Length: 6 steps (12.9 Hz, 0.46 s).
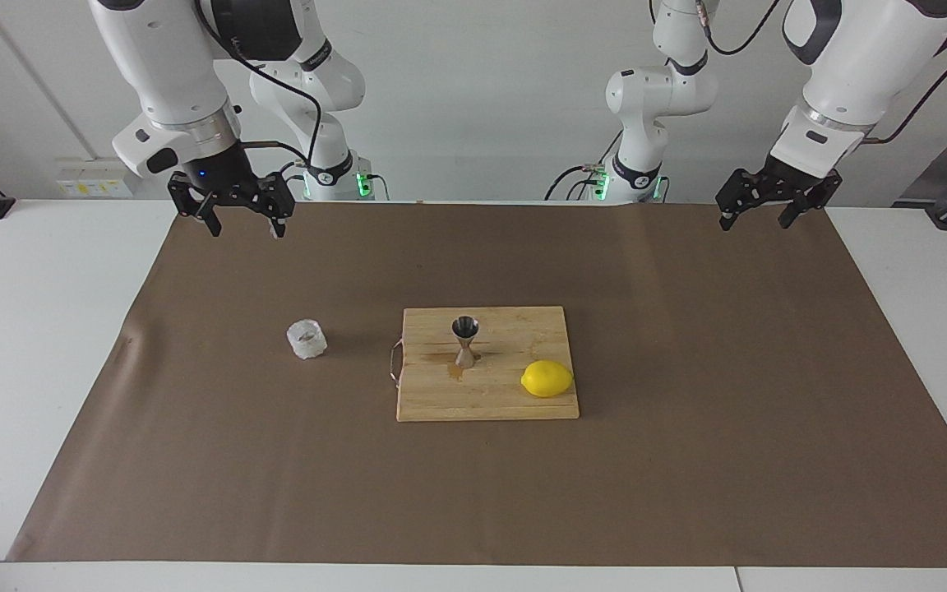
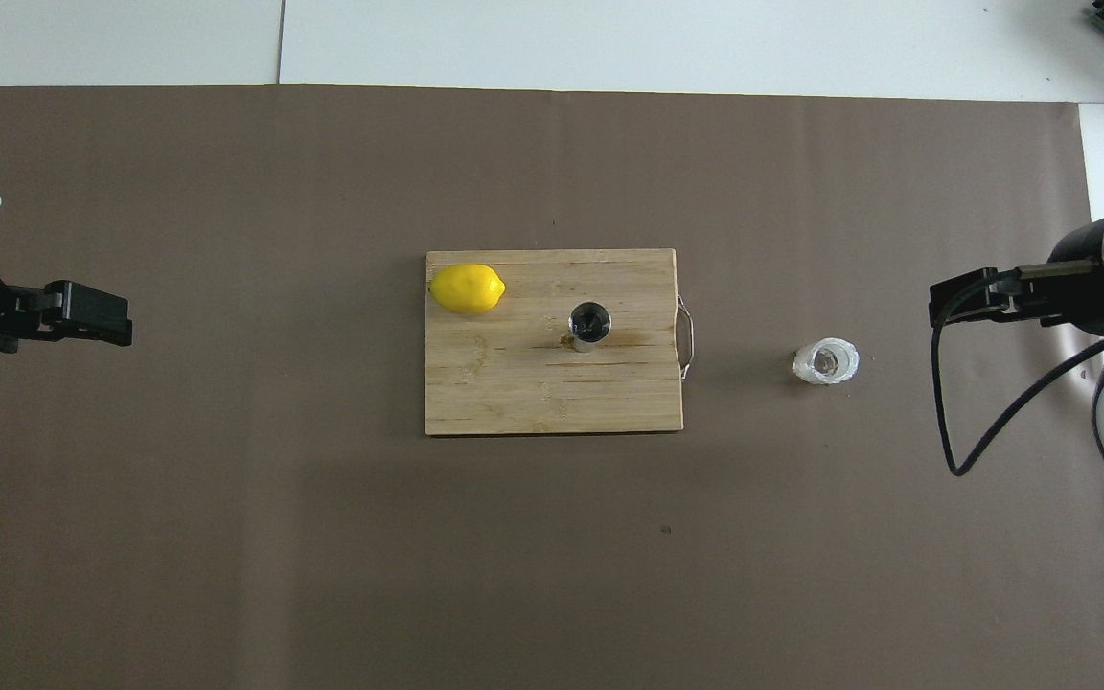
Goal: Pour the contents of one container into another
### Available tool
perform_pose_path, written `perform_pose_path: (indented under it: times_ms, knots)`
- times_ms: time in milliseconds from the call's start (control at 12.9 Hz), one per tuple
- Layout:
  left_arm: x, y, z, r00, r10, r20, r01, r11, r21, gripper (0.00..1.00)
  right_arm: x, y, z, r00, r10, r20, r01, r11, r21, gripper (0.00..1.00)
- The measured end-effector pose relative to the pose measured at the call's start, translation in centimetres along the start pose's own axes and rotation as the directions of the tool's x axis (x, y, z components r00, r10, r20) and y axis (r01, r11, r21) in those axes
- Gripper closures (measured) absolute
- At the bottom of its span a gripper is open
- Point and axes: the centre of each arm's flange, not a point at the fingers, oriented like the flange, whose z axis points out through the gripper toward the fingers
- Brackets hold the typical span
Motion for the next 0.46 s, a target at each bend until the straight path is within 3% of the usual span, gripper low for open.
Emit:
perform_pose_path:
  times_ms: [465]
  knots:
    - [0.0, 0.0, 0.0, 1.0, 0.0, 0.0, 0.0, 1.0, 0.0, 0.0, 0.05, 1.26, 0.3, 1.0, 0.022, 0.007, -0.022, 1.0, 0.0, 0.0]
